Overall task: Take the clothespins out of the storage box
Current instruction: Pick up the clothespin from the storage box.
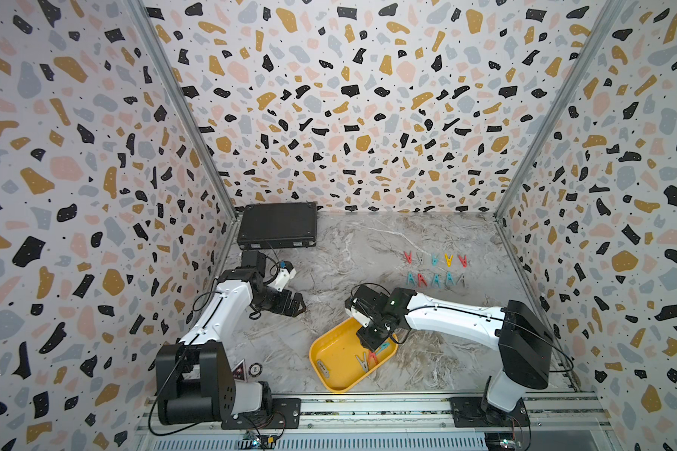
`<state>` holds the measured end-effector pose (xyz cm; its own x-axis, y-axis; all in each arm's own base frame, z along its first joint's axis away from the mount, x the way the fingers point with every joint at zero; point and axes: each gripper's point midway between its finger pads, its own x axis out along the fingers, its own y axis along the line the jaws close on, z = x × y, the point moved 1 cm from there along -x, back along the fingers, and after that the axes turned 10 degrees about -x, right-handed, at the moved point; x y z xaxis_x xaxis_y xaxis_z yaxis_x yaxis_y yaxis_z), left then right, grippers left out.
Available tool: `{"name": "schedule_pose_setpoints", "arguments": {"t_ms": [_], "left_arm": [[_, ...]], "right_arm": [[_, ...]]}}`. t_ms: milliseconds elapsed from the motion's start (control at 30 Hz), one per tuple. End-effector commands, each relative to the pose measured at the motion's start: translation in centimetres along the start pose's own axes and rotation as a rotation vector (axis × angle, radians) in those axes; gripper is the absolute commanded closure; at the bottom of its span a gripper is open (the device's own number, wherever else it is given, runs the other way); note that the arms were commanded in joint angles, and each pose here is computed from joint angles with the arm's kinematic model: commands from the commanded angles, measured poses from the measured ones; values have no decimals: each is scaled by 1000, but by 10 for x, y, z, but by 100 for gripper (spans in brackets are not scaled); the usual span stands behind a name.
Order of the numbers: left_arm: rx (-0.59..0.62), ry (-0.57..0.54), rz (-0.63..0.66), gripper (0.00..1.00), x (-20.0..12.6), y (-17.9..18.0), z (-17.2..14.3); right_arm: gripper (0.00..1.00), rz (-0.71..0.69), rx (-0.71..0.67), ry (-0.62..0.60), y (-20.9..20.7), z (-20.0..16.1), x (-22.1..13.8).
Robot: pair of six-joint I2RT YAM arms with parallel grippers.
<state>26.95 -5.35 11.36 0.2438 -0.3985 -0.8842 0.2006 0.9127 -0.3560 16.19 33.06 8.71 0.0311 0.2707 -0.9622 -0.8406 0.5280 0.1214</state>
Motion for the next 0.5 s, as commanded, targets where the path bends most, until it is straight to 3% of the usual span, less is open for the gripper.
{"name": "schedule_pose_setpoints", "arguments": {"t_ms": [0, 233, 467], "left_arm": [[-3, -19, 40, 0, 0, 6, 0], [-7, -17, 57, 0, 1, 10, -1], [-8, -15, 60, 0, 2, 11, -1]], "right_arm": [[55, -9, -47, 6, 0, 3, -8], [57, 105, -143, 9, 42, 11, 4], [63, 76, -175, 69, 52, 9, 29]]}}
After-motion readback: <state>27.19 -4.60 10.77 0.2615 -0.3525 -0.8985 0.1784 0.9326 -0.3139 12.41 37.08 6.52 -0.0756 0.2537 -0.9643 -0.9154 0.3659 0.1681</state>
